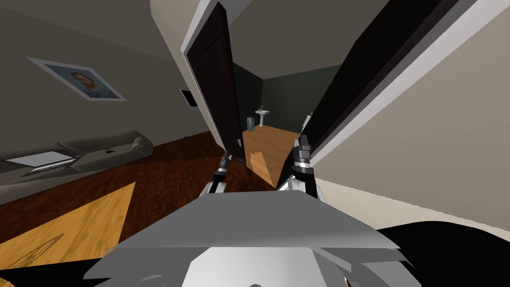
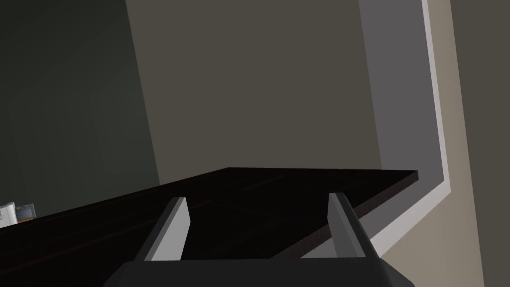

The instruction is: Push the door open

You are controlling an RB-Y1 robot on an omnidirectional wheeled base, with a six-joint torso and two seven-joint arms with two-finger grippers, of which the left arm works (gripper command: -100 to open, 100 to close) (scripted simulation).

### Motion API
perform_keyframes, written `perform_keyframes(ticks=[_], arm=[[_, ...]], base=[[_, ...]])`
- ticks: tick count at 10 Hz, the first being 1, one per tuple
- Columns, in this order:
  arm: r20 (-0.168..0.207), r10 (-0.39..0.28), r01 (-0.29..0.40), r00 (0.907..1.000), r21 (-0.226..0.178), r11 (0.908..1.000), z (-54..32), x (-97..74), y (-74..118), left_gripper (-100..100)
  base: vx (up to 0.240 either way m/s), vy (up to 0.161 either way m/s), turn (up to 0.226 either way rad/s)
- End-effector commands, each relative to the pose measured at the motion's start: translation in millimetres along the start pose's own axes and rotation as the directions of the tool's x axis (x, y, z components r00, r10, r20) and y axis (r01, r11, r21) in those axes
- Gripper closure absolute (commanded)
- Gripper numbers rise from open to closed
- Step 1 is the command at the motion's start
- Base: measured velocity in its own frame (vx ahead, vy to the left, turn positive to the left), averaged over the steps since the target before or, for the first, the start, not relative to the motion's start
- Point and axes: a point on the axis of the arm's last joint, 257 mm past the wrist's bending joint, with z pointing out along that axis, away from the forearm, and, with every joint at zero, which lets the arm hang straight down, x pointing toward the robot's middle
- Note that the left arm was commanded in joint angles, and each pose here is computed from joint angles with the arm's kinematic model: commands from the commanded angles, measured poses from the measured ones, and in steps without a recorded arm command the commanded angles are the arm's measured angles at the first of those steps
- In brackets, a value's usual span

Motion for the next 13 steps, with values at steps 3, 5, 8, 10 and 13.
perform_keyframes(ticks=[3,5,8,10,13], arm=[[-0.026,-0.004,0.003,0.9997,-0.03,0.9995,-0.6,5.9,21.8,-100],[-0.041,-0.007,0.005,0.9992,-0.047,0.9989,-1.4,9.4,33.3,-100],[-0.062,-0.012,0.008,0.998,-0.072,0.9973,-3.0,14.7,49.7,-100],[-0.076,-0.016,0.01,0.997,-0.089,0.996,-4.4,18.3,60.2,-100],[-0.097,-0.024,0.013,0.995,-0.114,0.9934,-6.8,23.8,75.4,-100]], base=[[0.071,0.088,-0.07],[0.087,0.095,-0.089],[0.082,0.091,-0.073],[0.059,0.091,-0.073],[0.065,0.087,-0.076]])
